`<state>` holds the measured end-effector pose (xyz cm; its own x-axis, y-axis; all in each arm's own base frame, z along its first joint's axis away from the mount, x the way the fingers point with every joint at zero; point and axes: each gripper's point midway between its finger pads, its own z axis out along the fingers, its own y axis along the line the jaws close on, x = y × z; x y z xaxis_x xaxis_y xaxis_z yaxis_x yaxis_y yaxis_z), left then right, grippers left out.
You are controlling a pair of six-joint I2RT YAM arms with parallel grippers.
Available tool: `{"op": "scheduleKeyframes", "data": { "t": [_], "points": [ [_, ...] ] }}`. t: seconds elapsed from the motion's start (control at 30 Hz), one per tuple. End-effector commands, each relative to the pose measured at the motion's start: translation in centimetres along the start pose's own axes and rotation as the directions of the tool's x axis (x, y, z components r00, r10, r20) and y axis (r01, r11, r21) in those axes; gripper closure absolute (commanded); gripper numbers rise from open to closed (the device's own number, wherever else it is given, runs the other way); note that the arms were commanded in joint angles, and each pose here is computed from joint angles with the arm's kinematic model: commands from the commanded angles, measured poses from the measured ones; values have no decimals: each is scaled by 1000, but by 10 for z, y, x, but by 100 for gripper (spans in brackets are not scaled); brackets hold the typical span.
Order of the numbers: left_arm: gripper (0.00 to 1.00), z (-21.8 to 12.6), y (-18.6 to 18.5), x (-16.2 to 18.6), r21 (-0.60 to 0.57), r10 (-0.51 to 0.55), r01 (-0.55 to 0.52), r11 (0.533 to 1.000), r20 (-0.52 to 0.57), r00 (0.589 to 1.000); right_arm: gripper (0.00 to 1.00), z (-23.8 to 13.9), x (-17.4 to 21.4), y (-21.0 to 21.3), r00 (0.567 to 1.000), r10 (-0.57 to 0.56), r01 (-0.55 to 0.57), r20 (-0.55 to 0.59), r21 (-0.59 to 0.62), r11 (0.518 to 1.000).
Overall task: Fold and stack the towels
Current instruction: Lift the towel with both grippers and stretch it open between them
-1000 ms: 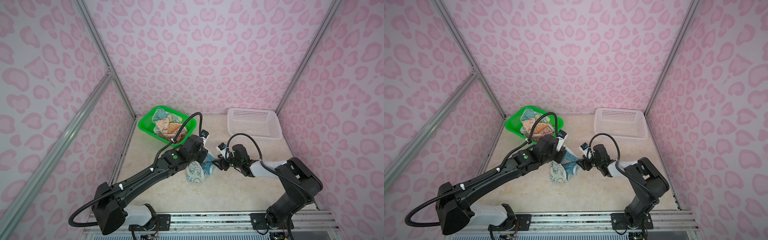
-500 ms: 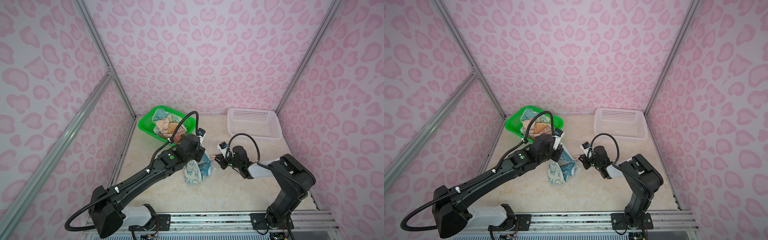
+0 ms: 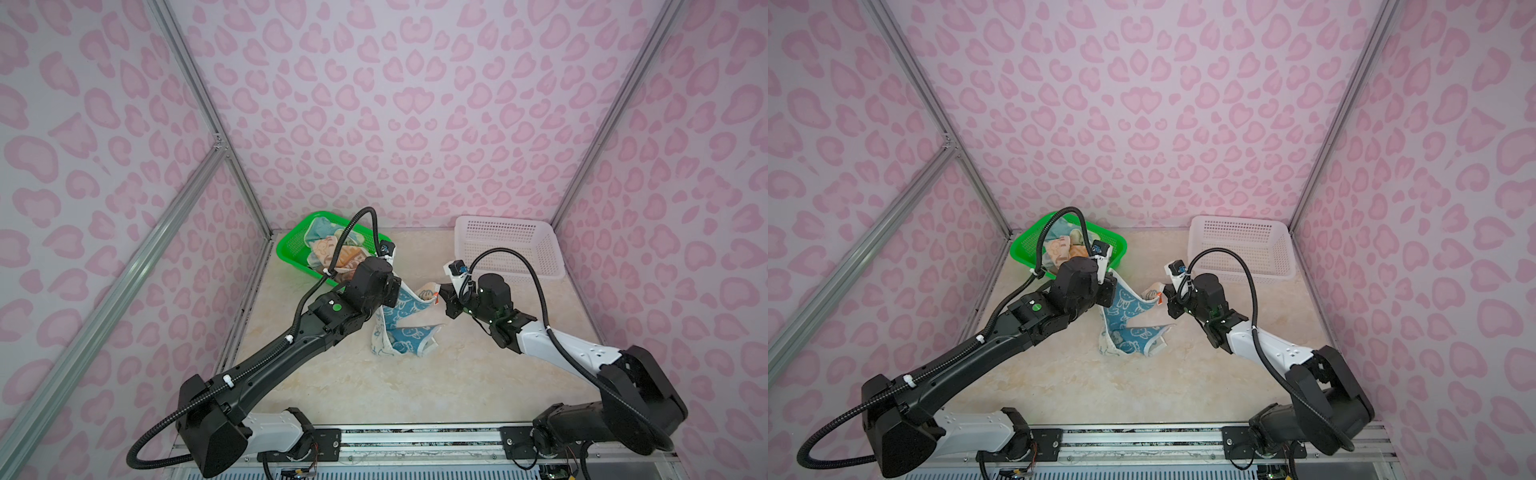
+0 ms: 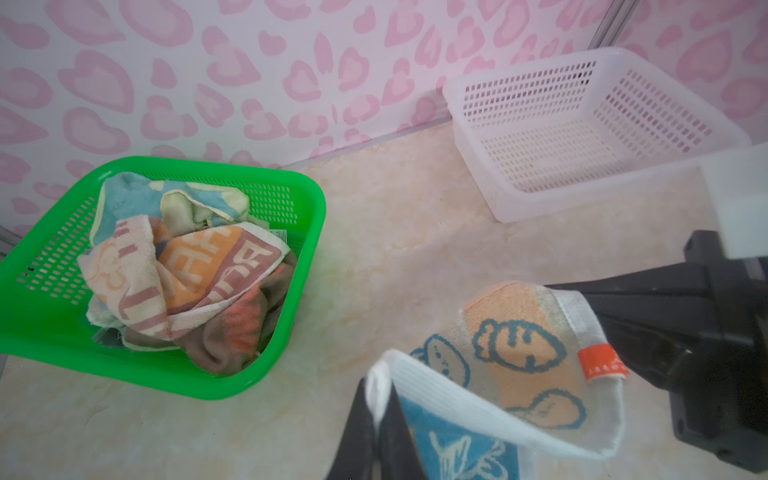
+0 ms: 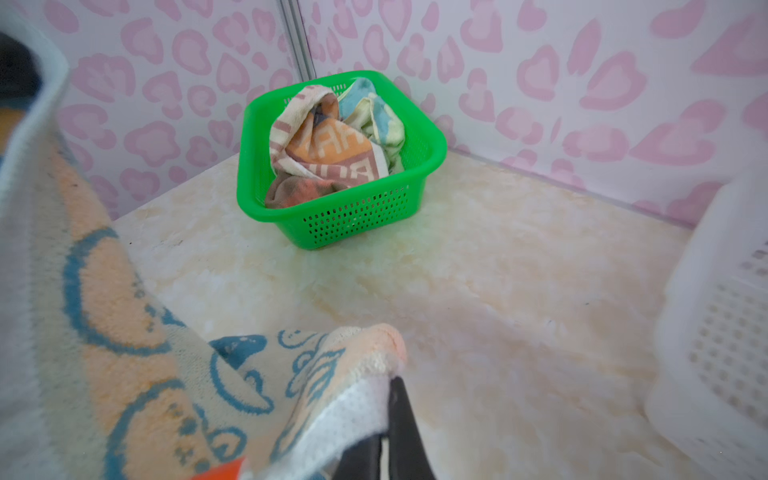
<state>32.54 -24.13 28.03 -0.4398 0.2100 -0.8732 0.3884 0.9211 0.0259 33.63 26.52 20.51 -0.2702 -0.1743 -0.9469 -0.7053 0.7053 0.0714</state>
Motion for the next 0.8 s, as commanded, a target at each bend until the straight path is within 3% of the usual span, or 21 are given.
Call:
{"op": "scheduleKeyframes", "data": {
  "t": [0.0, 0.13, 0.3, 0.5, 0.77],
  "points": [
    [97, -8, 11, -44, -60, -71, 79, 995, 126, 989, 100, -25, 17, -22, 987, -22, 46, -160, 152, 987],
    [97, -19, 10, -84, -58, -87, 100, 993, 195, 977, 100, -62, -24, -32, 989, -65, 96, -131, 245, 965],
    [97, -50, -15, -124, 119, -88, 59, 991, 254, 963, 100, -110, -73, -36, 987, -130, 154, -94, 329, 932],
    [98, -94, -30, -134, 284, -118, 39, 958, 267, 957, 100, -167, -127, -25, 986, -165, 160, -16, 352, 922],
    [98, -161, -35, -137, 452, -198, 41, 891, 304, 932, 100, -221, -177, 20, 967, -230, 191, 114, 277, 942]
  ]
}}
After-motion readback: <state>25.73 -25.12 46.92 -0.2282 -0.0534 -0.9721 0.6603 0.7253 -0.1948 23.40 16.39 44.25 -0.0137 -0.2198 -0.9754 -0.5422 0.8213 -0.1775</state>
